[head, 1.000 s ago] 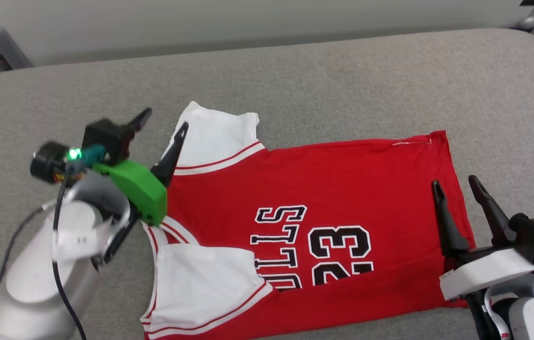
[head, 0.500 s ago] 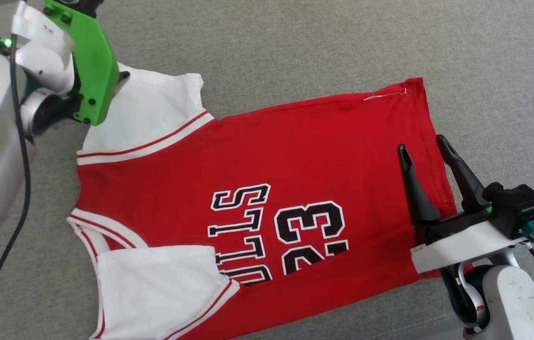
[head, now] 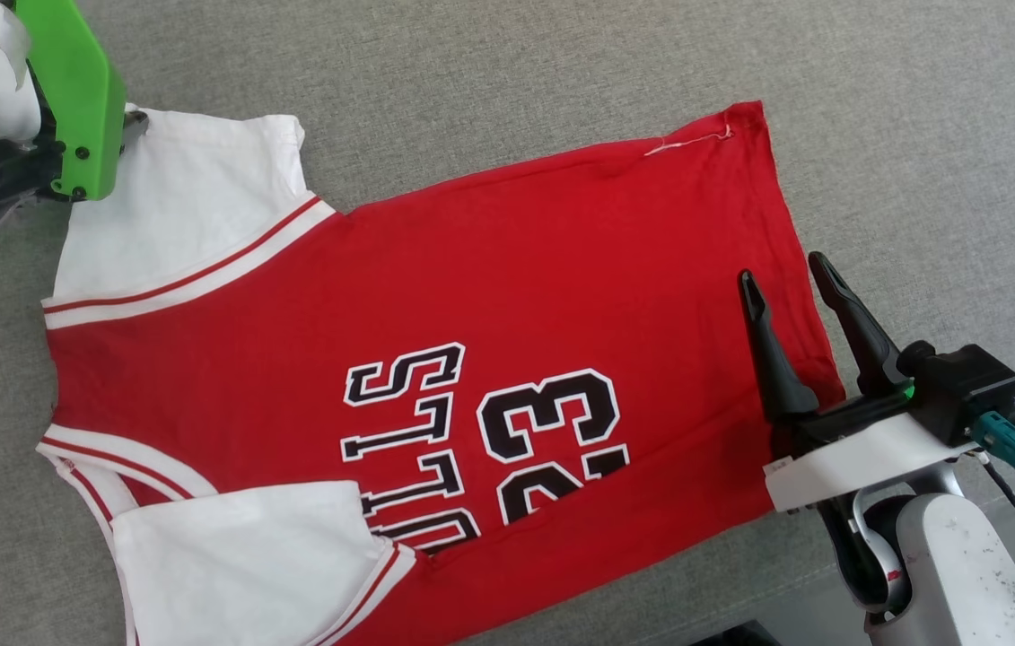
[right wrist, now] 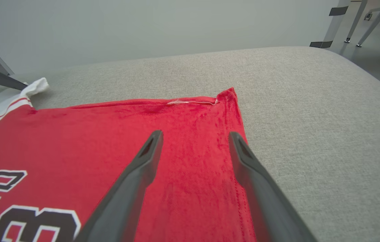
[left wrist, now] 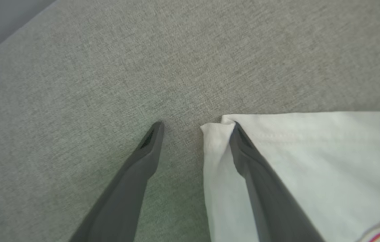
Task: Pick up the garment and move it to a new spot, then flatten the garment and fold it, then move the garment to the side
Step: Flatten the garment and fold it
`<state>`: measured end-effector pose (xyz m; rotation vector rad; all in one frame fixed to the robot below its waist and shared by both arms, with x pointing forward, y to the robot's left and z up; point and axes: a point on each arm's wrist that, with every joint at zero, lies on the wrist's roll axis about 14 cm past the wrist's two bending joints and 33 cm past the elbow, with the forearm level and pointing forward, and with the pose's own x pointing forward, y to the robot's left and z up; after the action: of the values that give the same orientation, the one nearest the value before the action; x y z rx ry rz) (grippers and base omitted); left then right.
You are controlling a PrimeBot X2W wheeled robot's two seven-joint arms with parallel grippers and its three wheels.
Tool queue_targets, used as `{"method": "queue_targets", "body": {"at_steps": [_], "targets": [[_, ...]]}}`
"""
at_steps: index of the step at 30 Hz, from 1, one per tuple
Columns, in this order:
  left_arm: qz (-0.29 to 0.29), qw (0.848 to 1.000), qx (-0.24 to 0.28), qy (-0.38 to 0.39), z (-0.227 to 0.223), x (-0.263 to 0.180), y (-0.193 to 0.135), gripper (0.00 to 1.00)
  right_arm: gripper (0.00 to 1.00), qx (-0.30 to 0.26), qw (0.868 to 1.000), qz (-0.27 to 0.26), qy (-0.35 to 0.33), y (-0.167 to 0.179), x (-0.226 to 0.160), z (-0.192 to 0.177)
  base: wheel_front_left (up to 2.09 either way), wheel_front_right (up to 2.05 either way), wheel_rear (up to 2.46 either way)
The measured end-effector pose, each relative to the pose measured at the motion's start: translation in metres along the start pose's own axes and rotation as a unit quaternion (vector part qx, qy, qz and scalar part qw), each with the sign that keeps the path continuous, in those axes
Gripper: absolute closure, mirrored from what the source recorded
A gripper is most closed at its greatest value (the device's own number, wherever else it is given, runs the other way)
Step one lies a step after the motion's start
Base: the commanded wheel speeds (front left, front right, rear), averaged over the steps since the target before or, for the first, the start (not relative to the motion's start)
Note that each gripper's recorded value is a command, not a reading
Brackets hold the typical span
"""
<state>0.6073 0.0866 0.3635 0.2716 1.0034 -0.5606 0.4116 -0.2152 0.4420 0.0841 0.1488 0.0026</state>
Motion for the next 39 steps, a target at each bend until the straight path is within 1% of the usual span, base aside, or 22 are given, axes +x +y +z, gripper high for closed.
{"method": "queue_targets", "body": {"at_steps": [1, 2, 6, 9, 16, 20, 23, 24, 26, 29, 34, 39], "targets": [[0.0, 1.0, -0.001, 0.005, -0.002, 0.0, 0.0, 0.76, 0.0, 0.0, 1.0, -0.002, 0.004, -0.001, 0.0, -0.002, 0.0, 0.0, 0.0], [-0.004, 1.0, -0.006, 0.011, -0.003, 0.0, -0.001, 1.0, 0.0, 0.0, 1.0, -0.003, 0.004, -0.002, -0.001, -0.003, 0.0, 0.0, 0.0], [-0.022, 0.999, -0.016, 0.02, -0.005, -0.002, -0.01, 1.0, 0.0, 0.001, 1.0, -0.007, 0.008, -0.005, -0.001, -0.006, 0.0, 0.0, 0.0], [-0.023, 0.999, -0.026, 0.004, -0.003, -0.005, -0.012, 1.0, 0.0, -0.001, 1.0, -0.007, 0.004, -0.006, -0.001, -0.003, 0.0, 0.0, 0.0], [-0.009, 0.996, -0.054, -0.076, 0.009, -0.024, -0.011, 1.0, 0.0, -0.012, 1.0, -0.001, 0.004, -0.009, -0.004, 0.01, 0.0, 0.0, 0.0], [-0.007, 0.989, -0.059, -0.132, 0.025, -0.052, -0.012, 1.0, 0.0, -0.043, 0.999, 0.005, 0.032, -0.022, -0.009, 0.016, 0.0, 0.0, 0.0], [-0.012, 0.983, -0.057, -0.176, 0.034, -0.075, -0.018, 1.0, 0.0, -0.065, 0.996, 0.011, 0.068, -0.029, -0.011, 0.017, 0.0, 0.0, 0.0], [-0.012, 0.978, -0.05, -0.202, 0.035, -0.09, -0.022, 1.0, 0.0, -0.093, 0.991, 0.018, 0.093, -0.035, -0.008, 0.02, 0.0, 0.0, 0.0], [-0.014, 0.975, -0.048, -0.215, 0.03, -0.101, -0.026, 1.0, 0.0, -0.108, 0.987, 0.024, 0.114, -0.04, -0.002, 0.024, 0.0, 0.0, 0.0], [-0.014, 0.97, -0.049, -0.236, 0.023, -0.118, -0.033, 1.0, 0.0, -0.108, 0.981, 0.042, 0.155, -0.037, 0.007, 0.022, 0.0, 0.0, 0.0], [-0.014, 0.963, -0.05, -0.264, 0.009, -0.147, -0.045, 1.0, 0.0, -0.121, 0.964, 0.071, 0.227, -0.033, 0.023, 0.018, 0.0, 0.0, 0.0], [-0.018, 0.959, -0.055, -0.277, -0.006, -0.163, -0.055, 1.0, 0.0, -0.132, 0.951, 0.079, 0.269, -0.036, 0.05, 0.02, 0.0, 0.0, 0.0]]}}
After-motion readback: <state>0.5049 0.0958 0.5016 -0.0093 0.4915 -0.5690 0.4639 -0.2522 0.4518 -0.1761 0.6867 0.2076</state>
